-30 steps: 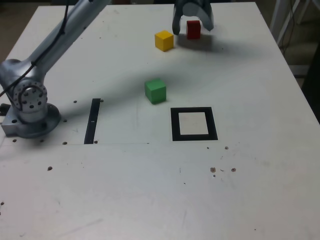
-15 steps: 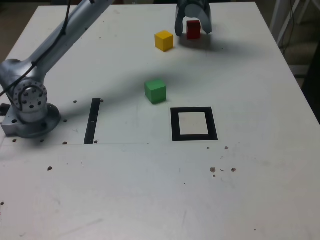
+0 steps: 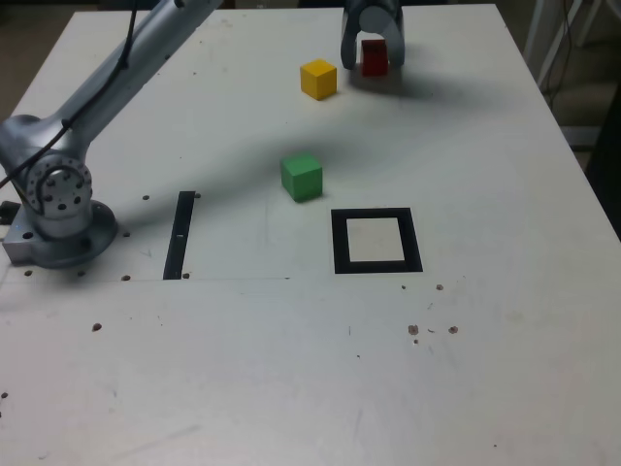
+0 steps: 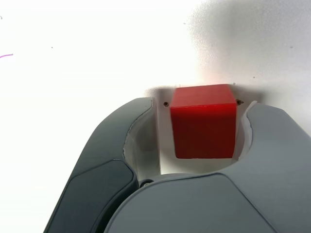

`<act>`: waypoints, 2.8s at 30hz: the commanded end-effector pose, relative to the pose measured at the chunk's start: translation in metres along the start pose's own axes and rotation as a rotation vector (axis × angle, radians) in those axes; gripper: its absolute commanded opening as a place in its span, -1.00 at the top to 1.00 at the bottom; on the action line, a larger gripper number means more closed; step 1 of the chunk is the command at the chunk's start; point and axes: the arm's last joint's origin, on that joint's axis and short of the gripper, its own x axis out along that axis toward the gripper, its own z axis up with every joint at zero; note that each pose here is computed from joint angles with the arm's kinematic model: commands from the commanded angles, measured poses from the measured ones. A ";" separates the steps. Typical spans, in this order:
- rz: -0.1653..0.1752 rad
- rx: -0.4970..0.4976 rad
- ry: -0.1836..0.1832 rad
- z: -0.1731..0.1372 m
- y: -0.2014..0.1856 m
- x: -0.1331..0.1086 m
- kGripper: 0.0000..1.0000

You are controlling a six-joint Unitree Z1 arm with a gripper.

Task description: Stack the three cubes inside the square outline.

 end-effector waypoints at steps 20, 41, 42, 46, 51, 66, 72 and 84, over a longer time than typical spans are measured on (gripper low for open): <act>0.005 -0.002 -0.011 -0.001 0.000 -0.005 0.47; 0.029 0.027 -0.009 -0.047 -0.149 -0.132 0.48; 0.028 0.024 -0.005 -0.051 -0.162 -0.135 0.48; 0.022 0.008 -0.015 -0.070 -0.211 -0.141 0.48; -0.018 -0.013 -0.032 -0.094 -0.269 -0.134 0.48; -0.082 -0.025 -0.034 -0.101 -0.361 -0.100 0.48; -0.069 -0.014 -0.032 -0.086 -0.385 -0.092 0.48; -0.035 0.032 -0.045 -0.059 -0.409 -0.097 0.48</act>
